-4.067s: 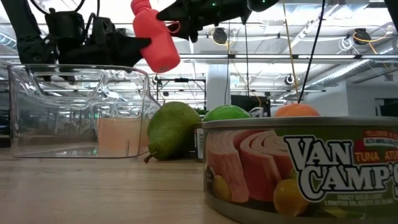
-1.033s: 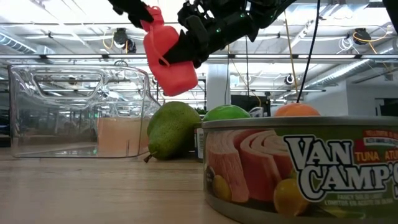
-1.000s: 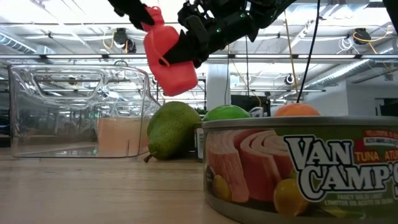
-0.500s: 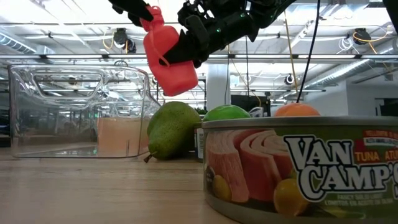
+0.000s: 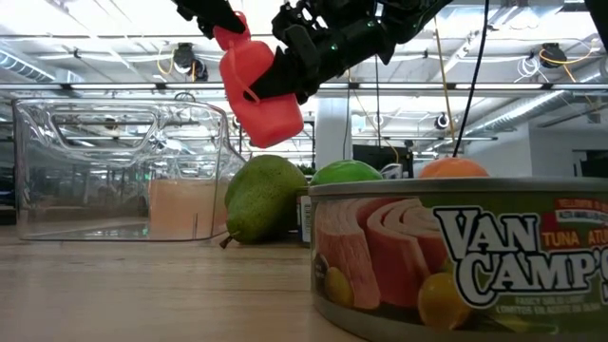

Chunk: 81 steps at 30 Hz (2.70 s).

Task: Pick & Place Food Item
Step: Put the orange tumbler into the orange bin

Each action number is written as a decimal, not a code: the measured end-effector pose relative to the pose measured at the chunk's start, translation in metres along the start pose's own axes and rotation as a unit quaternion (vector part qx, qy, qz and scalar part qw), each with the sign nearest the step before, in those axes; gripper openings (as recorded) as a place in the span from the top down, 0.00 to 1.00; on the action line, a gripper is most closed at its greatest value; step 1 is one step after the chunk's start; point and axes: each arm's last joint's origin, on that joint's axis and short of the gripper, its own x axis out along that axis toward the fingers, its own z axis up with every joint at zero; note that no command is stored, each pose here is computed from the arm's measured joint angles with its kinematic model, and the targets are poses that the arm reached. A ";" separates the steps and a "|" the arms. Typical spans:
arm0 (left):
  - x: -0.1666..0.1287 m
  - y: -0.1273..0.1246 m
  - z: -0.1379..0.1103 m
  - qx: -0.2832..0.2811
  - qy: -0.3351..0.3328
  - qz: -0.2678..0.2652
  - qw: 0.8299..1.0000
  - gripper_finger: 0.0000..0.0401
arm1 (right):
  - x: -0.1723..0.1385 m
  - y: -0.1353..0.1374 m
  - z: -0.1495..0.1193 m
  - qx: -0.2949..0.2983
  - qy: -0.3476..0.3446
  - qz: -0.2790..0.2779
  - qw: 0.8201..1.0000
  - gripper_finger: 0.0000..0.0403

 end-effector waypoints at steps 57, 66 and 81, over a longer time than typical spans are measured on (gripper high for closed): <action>-0.036 0.026 -0.013 -0.048 0.027 0.149 0.987 0.46 | -0.116 0.007 0.027 0.019 -0.209 -0.028 0.977 0.07; -0.029 0.068 -0.031 -0.100 0.086 0.218 0.967 0.46 | -0.158 0.015 0.028 0.029 -0.147 -0.025 0.988 0.07; -0.027 0.164 -0.044 -0.219 0.218 0.211 0.927 0.46 | -0.171 0.018 0.014 0.051 -0.110 -0.050 0.991 0.07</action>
